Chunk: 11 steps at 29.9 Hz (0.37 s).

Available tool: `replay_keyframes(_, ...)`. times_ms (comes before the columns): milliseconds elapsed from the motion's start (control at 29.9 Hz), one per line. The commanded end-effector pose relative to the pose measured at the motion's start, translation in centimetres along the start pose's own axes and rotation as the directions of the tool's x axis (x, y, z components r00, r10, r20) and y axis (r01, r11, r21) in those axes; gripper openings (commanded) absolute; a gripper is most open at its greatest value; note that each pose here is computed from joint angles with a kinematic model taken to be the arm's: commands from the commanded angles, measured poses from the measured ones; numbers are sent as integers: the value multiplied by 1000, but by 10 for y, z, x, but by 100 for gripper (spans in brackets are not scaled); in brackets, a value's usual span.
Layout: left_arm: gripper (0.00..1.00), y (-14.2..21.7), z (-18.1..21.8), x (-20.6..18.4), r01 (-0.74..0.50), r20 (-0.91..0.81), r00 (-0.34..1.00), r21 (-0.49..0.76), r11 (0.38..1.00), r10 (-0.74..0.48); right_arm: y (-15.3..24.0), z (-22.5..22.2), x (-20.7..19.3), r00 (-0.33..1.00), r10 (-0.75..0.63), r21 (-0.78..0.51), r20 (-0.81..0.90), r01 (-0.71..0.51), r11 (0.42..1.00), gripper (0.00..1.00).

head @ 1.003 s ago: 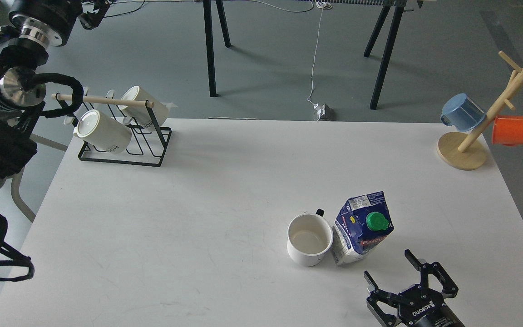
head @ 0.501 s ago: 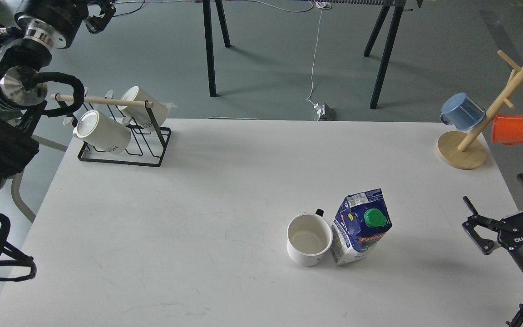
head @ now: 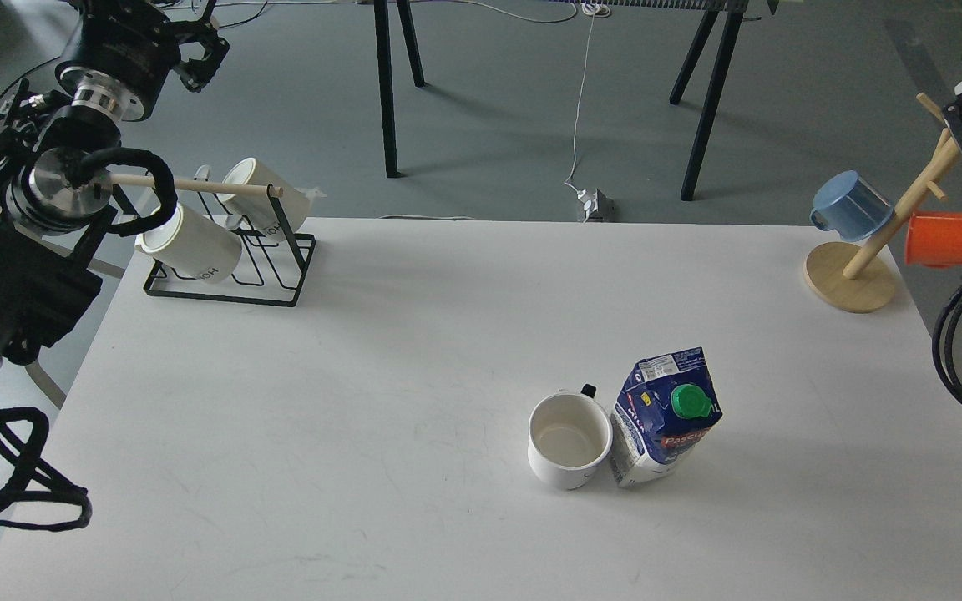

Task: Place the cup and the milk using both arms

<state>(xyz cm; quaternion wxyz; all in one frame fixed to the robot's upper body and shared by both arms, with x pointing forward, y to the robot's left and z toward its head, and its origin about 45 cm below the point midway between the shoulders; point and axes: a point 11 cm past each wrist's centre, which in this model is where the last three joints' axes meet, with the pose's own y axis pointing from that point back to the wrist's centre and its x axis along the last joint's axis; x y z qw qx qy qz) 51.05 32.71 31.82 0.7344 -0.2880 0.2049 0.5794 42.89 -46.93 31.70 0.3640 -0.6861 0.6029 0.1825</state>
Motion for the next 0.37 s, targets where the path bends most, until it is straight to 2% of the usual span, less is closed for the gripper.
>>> replay_keyframes(0,100,-1,-10,-1,-5,-17,1000,6,1000,5,-33,3,-3,999,34,33,23,-35,999,99)
replay_keyframes(334,100,-12,0,-15,12,-11,1000,-17,1000,-13,-48,29,-20,998,8,17,62,-9,1000,99)
